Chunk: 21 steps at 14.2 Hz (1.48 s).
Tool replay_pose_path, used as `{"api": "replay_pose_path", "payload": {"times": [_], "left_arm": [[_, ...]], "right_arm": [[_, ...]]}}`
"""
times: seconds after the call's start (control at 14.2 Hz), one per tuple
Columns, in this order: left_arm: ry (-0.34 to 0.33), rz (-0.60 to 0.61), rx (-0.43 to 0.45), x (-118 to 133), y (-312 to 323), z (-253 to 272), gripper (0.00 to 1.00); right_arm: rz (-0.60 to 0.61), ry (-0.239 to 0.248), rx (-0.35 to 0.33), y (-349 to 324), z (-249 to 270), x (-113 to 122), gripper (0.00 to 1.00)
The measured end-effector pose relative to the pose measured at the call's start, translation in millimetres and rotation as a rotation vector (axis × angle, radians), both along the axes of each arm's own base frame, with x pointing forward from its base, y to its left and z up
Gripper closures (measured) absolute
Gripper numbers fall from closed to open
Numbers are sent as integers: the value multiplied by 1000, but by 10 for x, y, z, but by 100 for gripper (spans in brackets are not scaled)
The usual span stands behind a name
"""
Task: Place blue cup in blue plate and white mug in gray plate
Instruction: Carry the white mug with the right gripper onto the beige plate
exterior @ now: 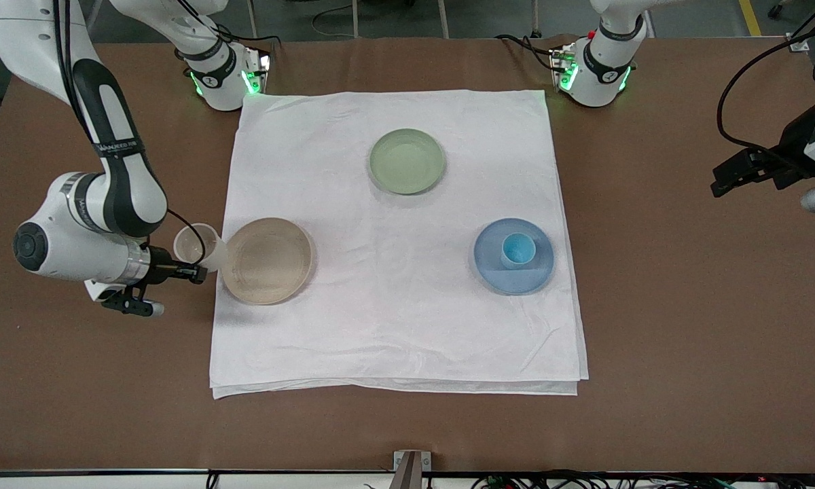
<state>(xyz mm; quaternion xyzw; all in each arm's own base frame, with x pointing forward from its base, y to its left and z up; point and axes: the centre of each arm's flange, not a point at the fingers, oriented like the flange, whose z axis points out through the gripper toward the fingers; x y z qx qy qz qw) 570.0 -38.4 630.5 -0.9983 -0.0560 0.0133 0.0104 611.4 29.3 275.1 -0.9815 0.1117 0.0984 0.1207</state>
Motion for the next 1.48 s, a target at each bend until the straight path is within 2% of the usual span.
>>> {"api": "replay_pose_path", "payload": {"times": [0.21, 0.42, 0.71, 0.99, 1.48], "left_arm": [[7, -3, 0, 9, 45, -61, 0], [8, -37, -2, 12, 70, -64, 0], [8, -55, -2, 11, 58, -65, 0], [10, -101, -4, 10, 62, -65, 0], [9, -103, -4, 8, 68, -62, 0]], "right_arm": [[0, 21, 31, 319, -104, -84, 90], [-1, 18, 61, 631, -118, -111, 90], [-2, -13, 52, 789, -214, -138, 90], [-8, -5, 44, 774, -350, -150, 90], [-20, -2, 45, 792, -474, -151, 90]]}}
